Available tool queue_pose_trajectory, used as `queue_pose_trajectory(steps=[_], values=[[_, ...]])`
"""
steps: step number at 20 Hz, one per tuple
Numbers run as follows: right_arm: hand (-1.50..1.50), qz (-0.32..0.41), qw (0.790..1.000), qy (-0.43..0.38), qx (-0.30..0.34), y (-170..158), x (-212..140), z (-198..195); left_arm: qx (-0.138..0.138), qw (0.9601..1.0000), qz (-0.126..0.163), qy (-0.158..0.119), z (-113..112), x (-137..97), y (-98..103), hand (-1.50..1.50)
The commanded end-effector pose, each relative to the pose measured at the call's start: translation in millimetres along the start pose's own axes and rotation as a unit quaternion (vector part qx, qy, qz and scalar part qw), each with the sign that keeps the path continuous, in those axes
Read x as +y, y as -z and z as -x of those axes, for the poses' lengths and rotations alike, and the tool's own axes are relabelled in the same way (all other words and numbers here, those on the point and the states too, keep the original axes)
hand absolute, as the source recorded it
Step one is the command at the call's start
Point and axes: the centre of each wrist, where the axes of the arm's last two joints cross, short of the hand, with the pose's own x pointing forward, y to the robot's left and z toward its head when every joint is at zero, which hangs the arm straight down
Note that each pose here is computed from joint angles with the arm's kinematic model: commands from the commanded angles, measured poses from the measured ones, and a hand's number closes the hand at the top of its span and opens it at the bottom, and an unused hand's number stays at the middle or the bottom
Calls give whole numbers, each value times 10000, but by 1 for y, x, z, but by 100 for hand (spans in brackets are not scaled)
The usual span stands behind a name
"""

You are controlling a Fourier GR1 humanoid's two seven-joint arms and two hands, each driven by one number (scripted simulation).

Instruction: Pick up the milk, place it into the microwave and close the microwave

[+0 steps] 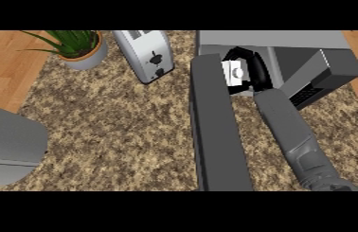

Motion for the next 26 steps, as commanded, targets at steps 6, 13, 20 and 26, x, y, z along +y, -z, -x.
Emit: queue_pose_trajectory(steps=[6, 13, 20, 26], values=[[150, 590, 9964, -566, 216, 31, -21, -11, -78, 9995, 285, -55, -3, -1, 8, -150], [150, 1240, 9790, -1620, -52, 27, -17, -7, -109, 9995, 270, -77, 8, -4, 20, -150], [150, 1259, 9648, -2307, -96, 30, -35, -4, -72, 9994, 316, -110, 16, -3, 27, -150], [-150, 1791, 9351, -2995, 620, 16, -73, 13, -54, 9989, 450, -130, 19, -3, 30, -150]])
